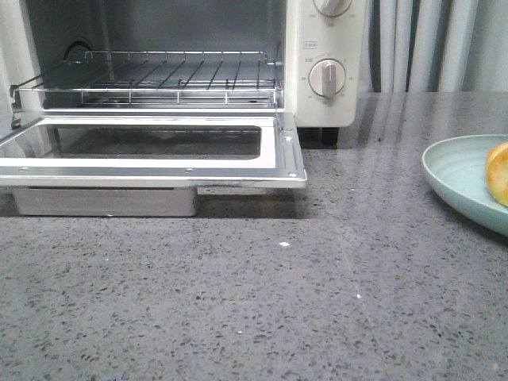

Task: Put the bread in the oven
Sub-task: 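Move the right gripper over the plate and grasp the bread roll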

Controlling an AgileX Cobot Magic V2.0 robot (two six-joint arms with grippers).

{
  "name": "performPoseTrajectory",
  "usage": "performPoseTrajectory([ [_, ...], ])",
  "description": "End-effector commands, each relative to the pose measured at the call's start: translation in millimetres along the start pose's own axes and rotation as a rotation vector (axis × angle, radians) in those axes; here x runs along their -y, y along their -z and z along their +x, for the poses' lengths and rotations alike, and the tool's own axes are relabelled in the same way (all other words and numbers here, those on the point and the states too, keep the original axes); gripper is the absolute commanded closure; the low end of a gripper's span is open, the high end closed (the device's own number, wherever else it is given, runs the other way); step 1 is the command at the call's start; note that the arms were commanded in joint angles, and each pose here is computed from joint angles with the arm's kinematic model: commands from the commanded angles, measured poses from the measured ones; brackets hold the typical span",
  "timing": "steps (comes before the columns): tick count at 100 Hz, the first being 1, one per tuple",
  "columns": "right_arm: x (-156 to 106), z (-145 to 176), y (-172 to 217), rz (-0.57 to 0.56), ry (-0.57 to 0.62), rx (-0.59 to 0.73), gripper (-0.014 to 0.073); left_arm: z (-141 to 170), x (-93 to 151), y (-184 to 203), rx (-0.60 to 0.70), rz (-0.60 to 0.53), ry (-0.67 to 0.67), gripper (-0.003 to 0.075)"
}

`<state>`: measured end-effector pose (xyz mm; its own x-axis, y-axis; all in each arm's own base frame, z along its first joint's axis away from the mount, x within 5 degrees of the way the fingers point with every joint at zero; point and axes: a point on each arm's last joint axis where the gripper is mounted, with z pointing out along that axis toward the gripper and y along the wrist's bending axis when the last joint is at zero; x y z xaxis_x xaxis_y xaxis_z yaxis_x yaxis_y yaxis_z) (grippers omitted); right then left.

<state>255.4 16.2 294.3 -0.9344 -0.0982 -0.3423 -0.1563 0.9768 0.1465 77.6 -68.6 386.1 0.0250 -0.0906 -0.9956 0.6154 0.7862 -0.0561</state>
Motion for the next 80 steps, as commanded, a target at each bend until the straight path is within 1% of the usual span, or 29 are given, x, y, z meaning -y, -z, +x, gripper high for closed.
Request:
performPoseTrajectory([
  [1,0,-8,8,0.010,0.005,0.061,0.0148,-11,3,1,0.031,0.030,0.012,0.0740],
  [34,2,-11,-1,0.008,0.000,0.038,0.0149,-11,3,1,0.031,0.030,0.011,0.0740],
  [41,2,-10,-1,0.006,0.000,0.029,0.0172,-11,3,1,0.031,0.030,0.011,0.0740],
  [48,1,-9,-1,0.004,0.000,0.018,0.0238,-11,3,1,0.031,0.030,0.011,0.0740],
  [55,1,-7,-1,-0.003,-0.001,-0.003,0.0333,-11,3,1,0.031,0.030,0.011,0.0740],
  [62,0,-5,-1,-0.010,-0.003,-0.028,0.0445,-11,3,1,0.032,0.032,0.011,0.0740],
  [67,0,-3,-2,-0.014,-0.003,-0.048,0.0543,-11,3,1,0.032,0.032,0.011,0.0740],
  [74,0,-2,-3,-0.019,-0.004,-0.070,0.0648,-11,3,1,0.032,0.033,0.011,0.0740],
  [76,0,-2,-3,-0.019,-0.004,-0.071,0.0666,-11,3,1,0.032,0.033,0.011,0.0740],
  [80,0,-2,-3,-0.020,-0.004,-0.073,0.0667,-11,3,1,0.032,0.033,0.011,0.0740],
])
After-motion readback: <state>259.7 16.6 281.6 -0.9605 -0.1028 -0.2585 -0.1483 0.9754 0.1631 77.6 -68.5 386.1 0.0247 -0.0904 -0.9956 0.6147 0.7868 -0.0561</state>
